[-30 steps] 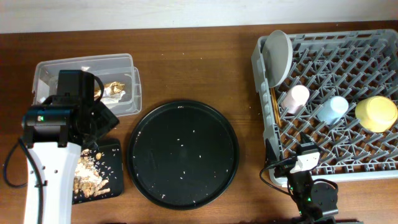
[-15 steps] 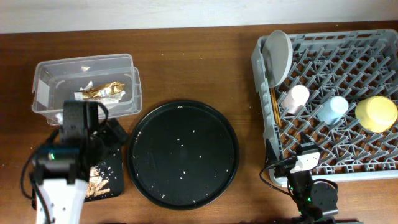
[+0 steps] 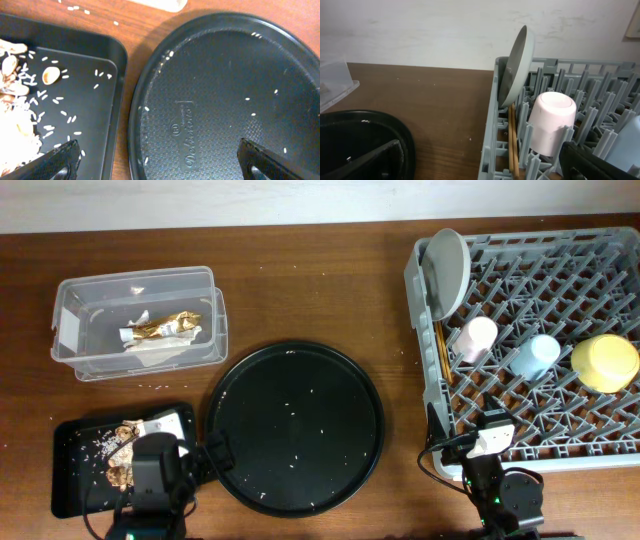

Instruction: Sort waste into correct bins and load items into the dishwasher rack

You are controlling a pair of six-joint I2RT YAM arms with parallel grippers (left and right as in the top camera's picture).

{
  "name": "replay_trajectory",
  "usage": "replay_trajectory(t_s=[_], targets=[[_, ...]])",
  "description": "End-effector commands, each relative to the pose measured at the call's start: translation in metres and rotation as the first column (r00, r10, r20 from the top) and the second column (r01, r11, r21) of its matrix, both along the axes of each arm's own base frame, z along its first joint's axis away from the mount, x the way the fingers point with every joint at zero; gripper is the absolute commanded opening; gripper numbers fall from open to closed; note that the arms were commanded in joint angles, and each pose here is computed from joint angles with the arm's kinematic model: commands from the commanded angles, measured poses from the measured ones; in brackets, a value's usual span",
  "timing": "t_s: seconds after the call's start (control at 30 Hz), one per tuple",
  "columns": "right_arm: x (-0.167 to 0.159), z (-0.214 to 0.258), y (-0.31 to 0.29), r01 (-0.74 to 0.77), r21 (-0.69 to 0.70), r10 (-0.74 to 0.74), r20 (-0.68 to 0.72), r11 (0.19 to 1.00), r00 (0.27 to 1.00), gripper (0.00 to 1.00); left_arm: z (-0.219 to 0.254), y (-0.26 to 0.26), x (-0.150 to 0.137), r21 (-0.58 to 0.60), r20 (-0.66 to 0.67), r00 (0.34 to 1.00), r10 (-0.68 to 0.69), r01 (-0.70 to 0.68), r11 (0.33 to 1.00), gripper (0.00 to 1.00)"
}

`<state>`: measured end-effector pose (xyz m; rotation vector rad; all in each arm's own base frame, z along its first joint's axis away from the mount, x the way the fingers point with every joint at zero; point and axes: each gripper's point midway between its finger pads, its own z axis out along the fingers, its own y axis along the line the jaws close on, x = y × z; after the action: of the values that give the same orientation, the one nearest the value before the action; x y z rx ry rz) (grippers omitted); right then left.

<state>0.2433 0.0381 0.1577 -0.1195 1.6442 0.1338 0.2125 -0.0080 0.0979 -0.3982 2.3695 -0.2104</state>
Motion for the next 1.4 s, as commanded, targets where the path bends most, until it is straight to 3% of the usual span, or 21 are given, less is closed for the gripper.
replay_trajectory(t_s=[0.0,0.2,0.4,0.57,0.7,0.9,1.1,1.37], targets=[[0.000,-0.002,-0.003,0.016,-0.008,-0.016,-0.003,1.000,1.000,0.98,0.007,-0.004,0.006,-0.002,0.081,0.996,-0.031,0.031,1.000,0.99],[0.000,-0.002,-0.003,0.016,-0.008,-0.016,-0.003,1.000,1.000,0.98,0.014,-0.019,0.029,-0.048,0.241,0.966,-0.092,0.106,0.993,0.99],[0.000,-0.002,-0.003,0.016,-0.008,-0.016,-0.003,1.000,1.000,0.98,-0.002,-0.021,0.025,-0.030,0.308,0.945,-0.112,0.128,0.991,0.99],[0.000,-0.002,-0.003,0.016,-0.008,-0.016,-0.003,1.000,1.000,0.98,0.005,-0.039,0.029,0.029,0.456,0.856,-0.243,0.259,0.965,1.00],[0.000,-0.002,-0.003,0.016,-0.008,-0.016,-0.003,1.000,1.000,0.98,0.016,-0.038,0.032,0.047,0.500,0.832,-0.240,0.251,0.967,0.99],[0.000,-0.002,-0.003,0.016,-0.008,-0.016,-0.003,1.000,1.000,0.98,0.026,-0.017,0.036,0.094,0.560,0.814,-0.157,0.126,0.988,0.99],[0.000,-0.002,-0.003,0.016,-0.008,-0.016,-0.003,1.000,1.000,0.98,0.041,-0.013,0.036,0.216,0.606,0.763,-0.225,0.114,0.970,0.99],[0.000,-0.002,-0.003,0.016,-0.008,-0.016,-0.003,1.000,1.000,0.98,0.067,0.004,0.034,0.230,0.690,0.707,-0.155,-0.012,0.973,0.99]])
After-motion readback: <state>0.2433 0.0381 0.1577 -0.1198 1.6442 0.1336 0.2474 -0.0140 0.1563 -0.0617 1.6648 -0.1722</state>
